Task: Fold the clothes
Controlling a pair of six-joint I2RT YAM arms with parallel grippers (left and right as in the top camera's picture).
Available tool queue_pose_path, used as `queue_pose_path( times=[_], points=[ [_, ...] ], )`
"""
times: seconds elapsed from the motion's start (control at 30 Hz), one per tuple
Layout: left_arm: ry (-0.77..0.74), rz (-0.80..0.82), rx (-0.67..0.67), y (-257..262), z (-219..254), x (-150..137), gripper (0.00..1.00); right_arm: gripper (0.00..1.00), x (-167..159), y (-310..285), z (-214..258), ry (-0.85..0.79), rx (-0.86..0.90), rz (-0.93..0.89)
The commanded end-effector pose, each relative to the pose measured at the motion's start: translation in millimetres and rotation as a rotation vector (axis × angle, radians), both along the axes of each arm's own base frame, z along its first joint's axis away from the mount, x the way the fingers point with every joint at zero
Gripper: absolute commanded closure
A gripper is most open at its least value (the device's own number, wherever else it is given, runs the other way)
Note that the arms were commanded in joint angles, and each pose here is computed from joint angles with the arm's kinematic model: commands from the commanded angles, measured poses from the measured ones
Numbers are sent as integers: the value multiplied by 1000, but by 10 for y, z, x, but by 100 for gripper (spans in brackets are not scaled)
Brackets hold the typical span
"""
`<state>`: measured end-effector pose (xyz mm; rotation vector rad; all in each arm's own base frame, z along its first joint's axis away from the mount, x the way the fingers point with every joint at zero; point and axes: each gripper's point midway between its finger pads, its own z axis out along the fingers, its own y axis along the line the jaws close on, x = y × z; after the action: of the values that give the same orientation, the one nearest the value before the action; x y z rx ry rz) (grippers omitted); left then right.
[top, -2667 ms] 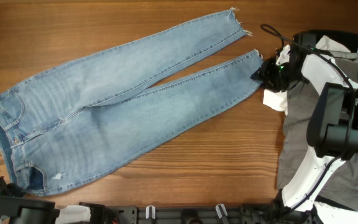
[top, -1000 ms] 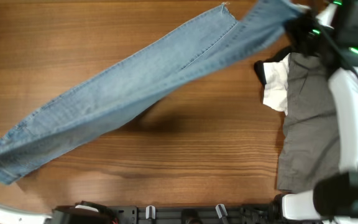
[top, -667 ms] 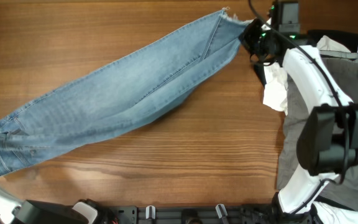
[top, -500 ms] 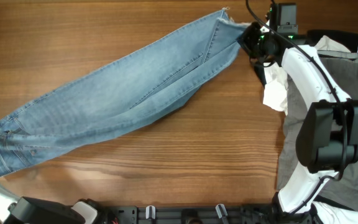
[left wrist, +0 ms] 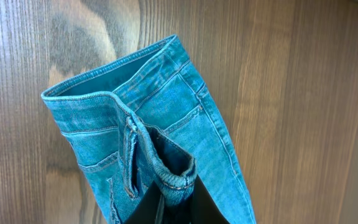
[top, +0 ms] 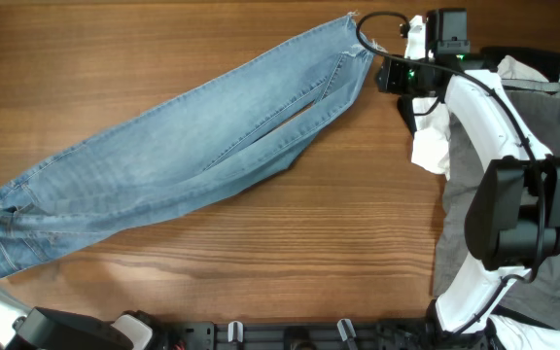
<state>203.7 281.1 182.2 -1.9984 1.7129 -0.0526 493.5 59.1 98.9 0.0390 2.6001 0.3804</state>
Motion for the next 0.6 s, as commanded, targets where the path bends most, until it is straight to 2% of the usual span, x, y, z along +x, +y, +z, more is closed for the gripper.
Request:
queue_pose_path(
  times=[0.0,0.03,0.1,0.2,0.37,0.43,0.47,0.53,0.57],
  points=[
    [32,-44,32,21,45,-4,91,54,67,24,-21,-10,-36,-18],
    [37,-43,32,20,41,-14,91,54,86,38,-37,-2,-10,-58],
    [38,-43,30,17,39,-16,91,42,108,73,-73,23,59,-133],
    [39,-43,29,15,37,-17,91,41,144,335,-159,61,229,-114],
    [39,-43,29,15,37,-17,90,42,264,496,-379,113,384,-181],
    [39,-43,29,15,37,-17,90,47,329,569,-352,96,437,-166],
    [39,-43,29,15,37,-17,90,53,368,584,-319,88,461,-181],
    [39,-43,29,14,37,-17,90,71,425,590,-269,61,475,-182],
    [39,-43,29,13,36,-18,90,90,452,604,-223,43,484,-171]
  ],
)
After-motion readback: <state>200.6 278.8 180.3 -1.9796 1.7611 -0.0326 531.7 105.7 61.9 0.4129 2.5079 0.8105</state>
